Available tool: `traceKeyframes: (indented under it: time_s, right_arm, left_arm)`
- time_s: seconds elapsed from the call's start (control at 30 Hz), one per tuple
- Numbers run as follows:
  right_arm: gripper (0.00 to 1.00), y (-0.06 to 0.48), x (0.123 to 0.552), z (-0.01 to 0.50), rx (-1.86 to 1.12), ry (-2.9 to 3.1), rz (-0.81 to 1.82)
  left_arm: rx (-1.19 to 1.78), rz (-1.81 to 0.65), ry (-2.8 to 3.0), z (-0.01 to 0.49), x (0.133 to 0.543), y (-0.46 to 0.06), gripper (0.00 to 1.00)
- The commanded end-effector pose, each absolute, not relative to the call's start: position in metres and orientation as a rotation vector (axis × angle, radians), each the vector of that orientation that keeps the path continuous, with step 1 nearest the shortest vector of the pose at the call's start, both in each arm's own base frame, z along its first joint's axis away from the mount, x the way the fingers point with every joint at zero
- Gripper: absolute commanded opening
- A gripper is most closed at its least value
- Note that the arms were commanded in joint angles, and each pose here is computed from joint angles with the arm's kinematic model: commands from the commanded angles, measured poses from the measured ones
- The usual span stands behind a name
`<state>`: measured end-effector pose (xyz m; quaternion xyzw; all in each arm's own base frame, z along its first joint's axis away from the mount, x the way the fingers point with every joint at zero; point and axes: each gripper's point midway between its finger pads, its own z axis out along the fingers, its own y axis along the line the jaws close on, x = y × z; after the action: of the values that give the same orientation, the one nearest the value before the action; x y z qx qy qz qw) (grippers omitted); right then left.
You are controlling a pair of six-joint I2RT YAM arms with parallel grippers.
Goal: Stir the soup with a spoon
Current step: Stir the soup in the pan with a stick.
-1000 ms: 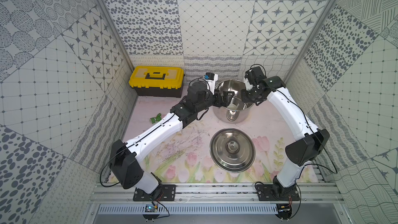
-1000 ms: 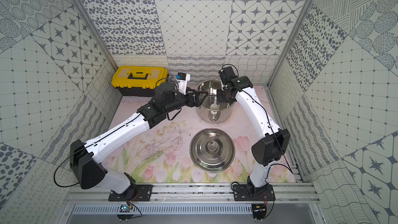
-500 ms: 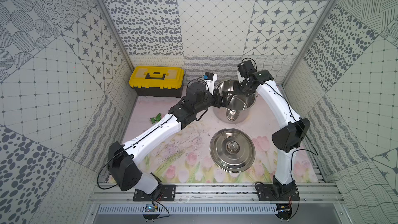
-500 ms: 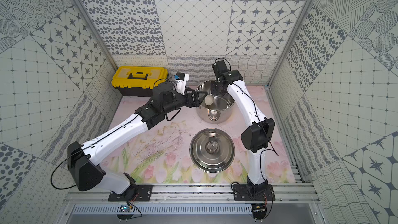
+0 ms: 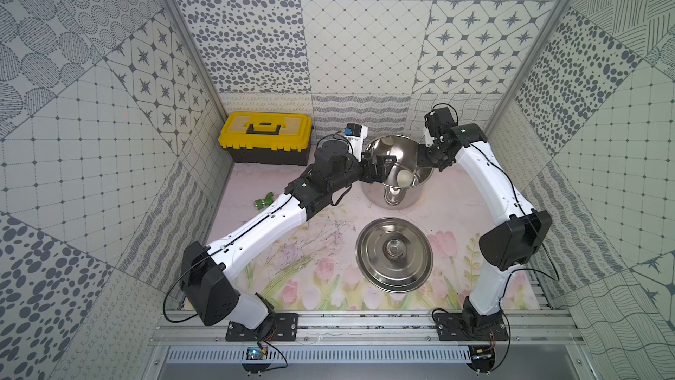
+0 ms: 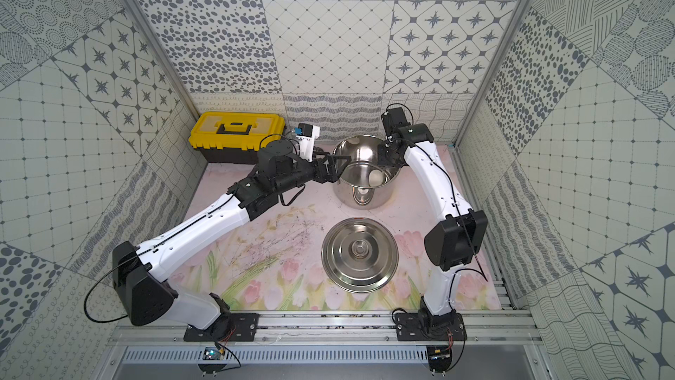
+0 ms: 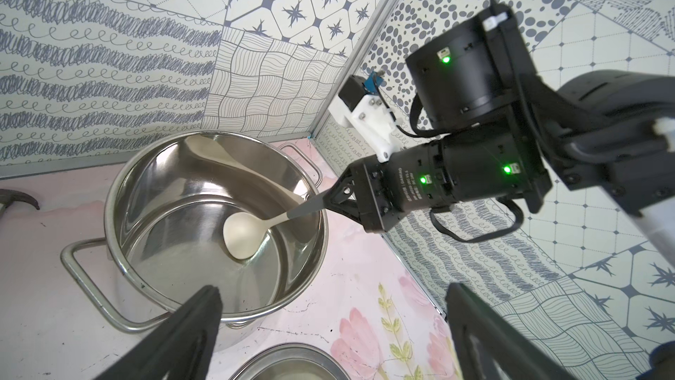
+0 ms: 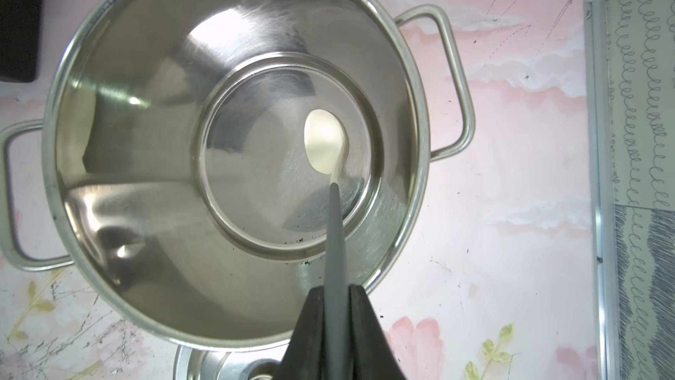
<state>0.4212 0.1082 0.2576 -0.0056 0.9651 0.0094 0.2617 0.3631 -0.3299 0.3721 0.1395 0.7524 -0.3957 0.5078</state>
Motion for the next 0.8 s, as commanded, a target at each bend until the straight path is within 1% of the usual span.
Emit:
traceKeyframes:
  time_s: [0.0, 0.1, 0.2, 0.47, 0.63, 0.77]
  right_arm:
    - [0.0, 0.118, 0.409, 0.279, -0.002, 2.538, 0.116]
    - [0.0, 0.133, 0.401, 0.28, -0.008, 2.532, 0.165]
    - [0.0, 0.15, 0.405, 0.279, -0.019, 2.529, 0.197]
    - [0.0, 0.17, 0.453, 0.293, -0.022, 2.455, 0.176]
    - [0.0, 0.16, 0.478, 0.293, 0.003, 2.454, 0.131]
    - [0.0, 0.14, 0.483, 0.294, 0.024, 2.456, 0.082]
  left_arm:
    - [0.359, -0.944, 1.777, 0.377, 0.364, -0.333, 1.0]
    - [0.353, -0.947, 1.776, 0.376, 0.365, -0.333, 1.0]
    - [0.347, -0.954, 1.777, 0.376, 0.365, -0.333, 1.0]
    - [0.343, -0.952, 1.786, 0.376, 0.36, -0.328, 1.0]
    - [0.336, -0.944, 1.788, 0.377, 0.357, -0.325, 1.0]
    - [0.333, -0.938, 1.784, 0.379, 0.357, -0.323, 1.0]
